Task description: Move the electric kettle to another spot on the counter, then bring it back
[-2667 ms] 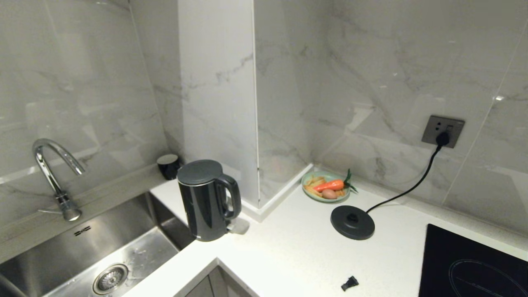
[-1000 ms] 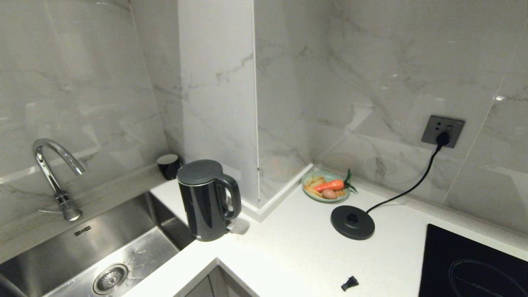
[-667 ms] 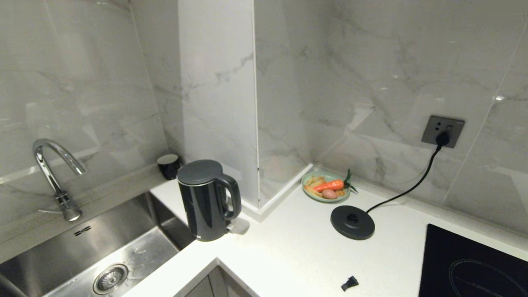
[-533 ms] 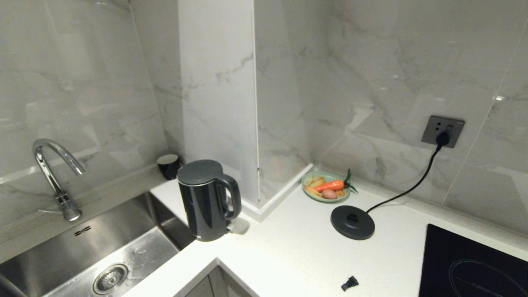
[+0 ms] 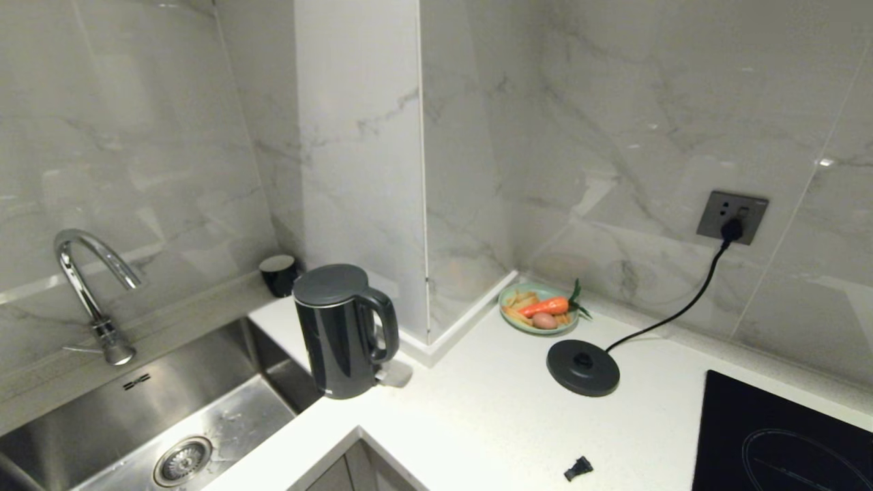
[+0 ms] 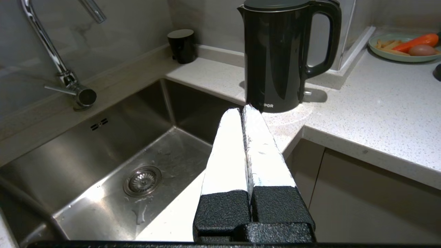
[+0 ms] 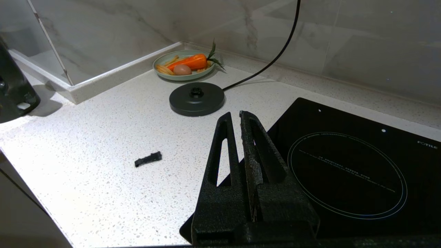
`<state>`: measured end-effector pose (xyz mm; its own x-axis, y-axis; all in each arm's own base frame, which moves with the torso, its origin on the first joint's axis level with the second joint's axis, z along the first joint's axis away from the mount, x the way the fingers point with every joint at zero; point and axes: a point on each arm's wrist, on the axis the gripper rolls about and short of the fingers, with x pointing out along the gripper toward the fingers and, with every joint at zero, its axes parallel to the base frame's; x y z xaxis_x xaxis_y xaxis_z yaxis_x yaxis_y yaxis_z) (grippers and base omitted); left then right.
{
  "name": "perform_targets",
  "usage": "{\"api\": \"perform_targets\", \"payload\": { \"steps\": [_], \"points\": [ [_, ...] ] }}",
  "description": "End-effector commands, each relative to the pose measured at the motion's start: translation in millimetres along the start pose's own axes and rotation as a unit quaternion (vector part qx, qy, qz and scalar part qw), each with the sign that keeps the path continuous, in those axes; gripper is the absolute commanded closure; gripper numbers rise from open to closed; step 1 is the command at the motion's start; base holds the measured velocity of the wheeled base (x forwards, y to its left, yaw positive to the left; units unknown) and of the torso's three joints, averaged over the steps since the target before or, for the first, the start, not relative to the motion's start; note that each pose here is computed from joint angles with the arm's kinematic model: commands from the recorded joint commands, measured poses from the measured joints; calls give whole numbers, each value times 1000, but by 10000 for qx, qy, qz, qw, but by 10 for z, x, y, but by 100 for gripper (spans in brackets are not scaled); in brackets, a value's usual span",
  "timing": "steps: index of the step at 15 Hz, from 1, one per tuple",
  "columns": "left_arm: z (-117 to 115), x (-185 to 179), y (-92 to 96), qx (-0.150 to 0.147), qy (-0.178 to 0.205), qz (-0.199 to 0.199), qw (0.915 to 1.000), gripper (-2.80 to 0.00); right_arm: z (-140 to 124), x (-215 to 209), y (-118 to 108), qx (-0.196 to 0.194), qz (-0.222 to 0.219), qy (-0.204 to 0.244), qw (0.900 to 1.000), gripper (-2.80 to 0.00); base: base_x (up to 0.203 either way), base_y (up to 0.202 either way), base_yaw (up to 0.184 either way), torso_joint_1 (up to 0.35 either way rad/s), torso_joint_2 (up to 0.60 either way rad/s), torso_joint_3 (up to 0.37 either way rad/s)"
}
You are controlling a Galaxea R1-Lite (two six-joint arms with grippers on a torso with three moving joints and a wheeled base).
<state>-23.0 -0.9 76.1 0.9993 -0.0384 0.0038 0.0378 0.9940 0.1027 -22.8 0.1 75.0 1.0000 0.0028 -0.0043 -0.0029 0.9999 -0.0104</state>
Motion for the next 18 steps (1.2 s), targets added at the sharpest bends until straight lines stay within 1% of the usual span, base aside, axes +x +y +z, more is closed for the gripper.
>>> {"api": "perform_targets", "payload": {
  "steps": [1,4,18],
  "points": [
    [0,3,0,-1,18,-9,10000,0,0,0,0,-2,1,2,10000,0,0,0,0,0,0,0],
    [0,2,0,0,14,-1,10000,0,0,0,0,-2,1,2,10000,0,-4,1,-54,1,3,4],
    [0,2,0,7,11,-2,10000,0,0,0,0,-2,1,2,10000,0,2,7,-174,3,2,2]
  ]
}}
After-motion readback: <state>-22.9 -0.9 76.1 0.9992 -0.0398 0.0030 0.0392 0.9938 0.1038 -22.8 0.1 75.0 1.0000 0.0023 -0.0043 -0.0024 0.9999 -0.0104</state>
